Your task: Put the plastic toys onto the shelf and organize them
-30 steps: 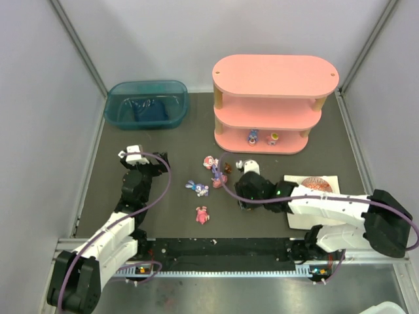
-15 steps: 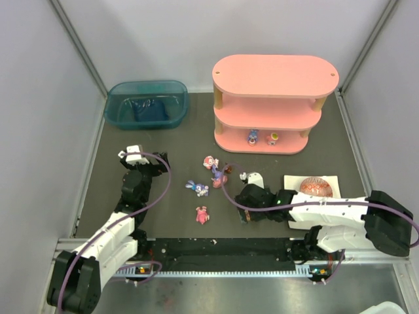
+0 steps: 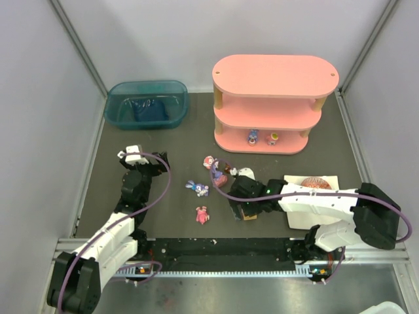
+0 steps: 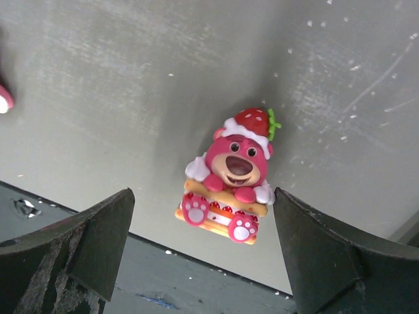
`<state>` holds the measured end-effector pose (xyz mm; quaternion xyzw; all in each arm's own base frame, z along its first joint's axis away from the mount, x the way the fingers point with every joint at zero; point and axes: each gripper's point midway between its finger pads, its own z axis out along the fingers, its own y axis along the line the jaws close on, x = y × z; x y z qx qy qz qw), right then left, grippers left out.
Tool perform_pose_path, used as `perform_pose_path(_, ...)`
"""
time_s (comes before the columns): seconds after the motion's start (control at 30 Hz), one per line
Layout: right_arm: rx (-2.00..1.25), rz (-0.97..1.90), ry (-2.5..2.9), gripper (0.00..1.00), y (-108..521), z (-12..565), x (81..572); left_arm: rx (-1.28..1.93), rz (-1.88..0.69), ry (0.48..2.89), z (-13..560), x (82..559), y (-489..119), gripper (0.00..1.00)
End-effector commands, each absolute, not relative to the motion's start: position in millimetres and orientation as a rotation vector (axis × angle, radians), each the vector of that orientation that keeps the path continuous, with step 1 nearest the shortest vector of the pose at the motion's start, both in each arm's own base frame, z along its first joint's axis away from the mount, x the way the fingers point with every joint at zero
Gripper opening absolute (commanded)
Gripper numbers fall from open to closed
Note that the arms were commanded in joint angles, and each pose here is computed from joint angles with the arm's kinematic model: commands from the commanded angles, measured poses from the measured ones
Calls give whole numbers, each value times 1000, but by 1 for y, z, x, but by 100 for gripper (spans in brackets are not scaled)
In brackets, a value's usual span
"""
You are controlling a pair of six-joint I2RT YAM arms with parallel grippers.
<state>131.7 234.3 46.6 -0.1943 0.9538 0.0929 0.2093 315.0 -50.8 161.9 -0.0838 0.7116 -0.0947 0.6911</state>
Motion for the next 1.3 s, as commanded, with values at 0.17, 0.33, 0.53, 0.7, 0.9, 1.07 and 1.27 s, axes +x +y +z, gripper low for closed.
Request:
perform_pose_path(0.17, -472, 223, 2711, 87, 217, 46, 145, -202, -214, 1551, 172, 316, -49, 99)
perform_pose_path(0.33, -482, 233, 2720, 87, 218, 47, 149, -203, -213, 1550, 173, 316, -48, 99)
perform_pose_path(0.53, -511, 245, 2745, 84, 224, 44, 150, -205, -207, 1552, 172, 316, -48, 99)
perform_pose_path(0.7, -524, 232, 2761, 76, 224, 39, 150, -206, -206, 1553, 172, 316, -47, 99)
perform_pose_path(0.9, -527, 243, 2769, 62, 224, 36, 148, -205, -204, 1555, 172, 317, -47, 99)
perform_pose_path(1.07, -529, 266, 2763, 26, 224, 39, 146, -208, -204, 1555, 172, 317, -47, 99)
perform_pose_path(1.27, -519, 343, 2698, 0, 227, 50, 147, -209, -202, 1557, 171, 317, -47, 99)
